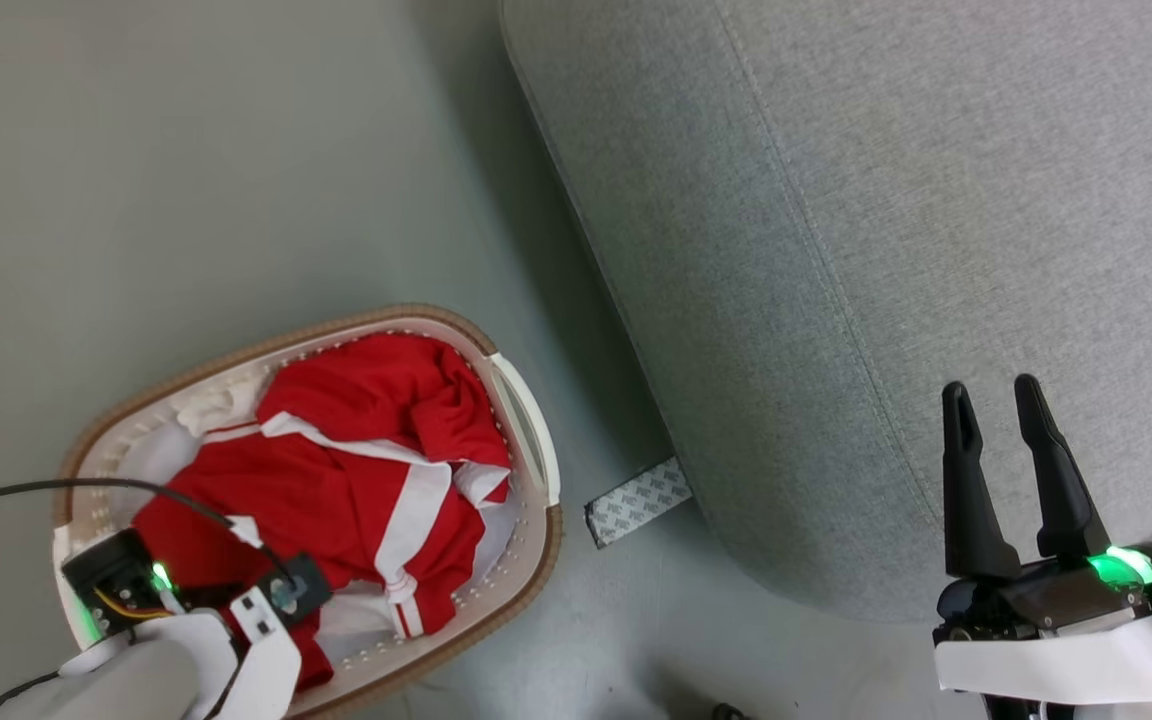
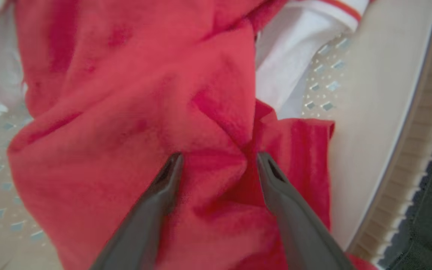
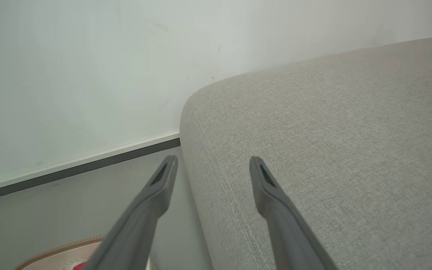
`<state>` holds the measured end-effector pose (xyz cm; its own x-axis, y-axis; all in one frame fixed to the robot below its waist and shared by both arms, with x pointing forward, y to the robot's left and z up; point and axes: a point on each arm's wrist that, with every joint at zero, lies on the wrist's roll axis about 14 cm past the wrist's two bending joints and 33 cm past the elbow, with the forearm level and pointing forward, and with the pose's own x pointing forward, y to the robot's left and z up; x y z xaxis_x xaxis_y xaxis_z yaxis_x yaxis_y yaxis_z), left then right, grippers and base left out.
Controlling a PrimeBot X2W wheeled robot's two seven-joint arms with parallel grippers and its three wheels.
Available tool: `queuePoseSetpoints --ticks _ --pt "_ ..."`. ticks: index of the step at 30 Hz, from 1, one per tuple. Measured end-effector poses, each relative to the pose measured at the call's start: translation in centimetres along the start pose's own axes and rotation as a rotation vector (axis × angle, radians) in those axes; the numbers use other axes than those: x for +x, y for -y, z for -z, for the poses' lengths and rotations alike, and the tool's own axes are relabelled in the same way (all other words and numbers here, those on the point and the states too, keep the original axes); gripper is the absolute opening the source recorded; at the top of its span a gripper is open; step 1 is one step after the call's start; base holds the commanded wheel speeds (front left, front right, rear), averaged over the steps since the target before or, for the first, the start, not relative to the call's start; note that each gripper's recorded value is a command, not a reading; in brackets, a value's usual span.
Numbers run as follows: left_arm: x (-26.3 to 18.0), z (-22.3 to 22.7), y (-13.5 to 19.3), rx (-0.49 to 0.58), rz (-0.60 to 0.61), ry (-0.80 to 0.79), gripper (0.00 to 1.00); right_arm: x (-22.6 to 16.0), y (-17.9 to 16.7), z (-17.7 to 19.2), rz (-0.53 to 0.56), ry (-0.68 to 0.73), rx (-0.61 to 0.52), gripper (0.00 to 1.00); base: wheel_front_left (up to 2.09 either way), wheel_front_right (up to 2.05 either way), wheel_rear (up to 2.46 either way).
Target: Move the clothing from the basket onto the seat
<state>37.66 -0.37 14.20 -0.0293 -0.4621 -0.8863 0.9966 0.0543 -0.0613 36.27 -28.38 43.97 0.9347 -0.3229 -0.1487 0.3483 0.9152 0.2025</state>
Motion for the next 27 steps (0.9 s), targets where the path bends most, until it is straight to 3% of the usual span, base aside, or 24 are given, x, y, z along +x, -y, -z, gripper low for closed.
queuePoseSetpoints --ticks 3,8,13,14,15,16,27 --pt "0.6 1.1 0.3 0.052 0.017 -0.050 1.00 -0.1 0.2 0.5 0.011 -0.017 0.000 1.00 0.00 0.00 0.00" --pt "1.1 2.5 -2.0 0.145 -0.045 -0.112 1.00 0.1 0.2 0.9 0.012 -0.026 -0.002 1.00 0.00 0.00 0.00" --pt "1.7 3.8 -2.6 0.171 -0.051 -0.160 0.99 0.4 0.0 1.4 0.008 -0.039 -0.004 1.00 0.00 0.00 0.00" --pt "1.8 3.9 -2.7 0.180 -0.052 -0.162 0.74 0.4 0.0 1.5 0.008 -0.042 -0.004 1.00 0.00 0.00 0.00" --pt "1.9 4.0 -2.8 0.186 -0.055 -0.165 0.29 0.5 0.0 1.6 0.007 -0.043 -0.005 1.00 0.00 0.00 0.00" --pt "1.9 4.0 -3.0 0.187 -0.055 -0.166 0.00 0.5 -0.1 1.6 0.005 -0.044 -0.005 1.00 0.00 0.00 0.00" --pt "1.2 2.4 -3.5 0.154 -0.070 -0.098 0.00 0.8 -1.0 0.7 -0.032 -0.016 -0.002 1.00 0.00 0.00 0.00"
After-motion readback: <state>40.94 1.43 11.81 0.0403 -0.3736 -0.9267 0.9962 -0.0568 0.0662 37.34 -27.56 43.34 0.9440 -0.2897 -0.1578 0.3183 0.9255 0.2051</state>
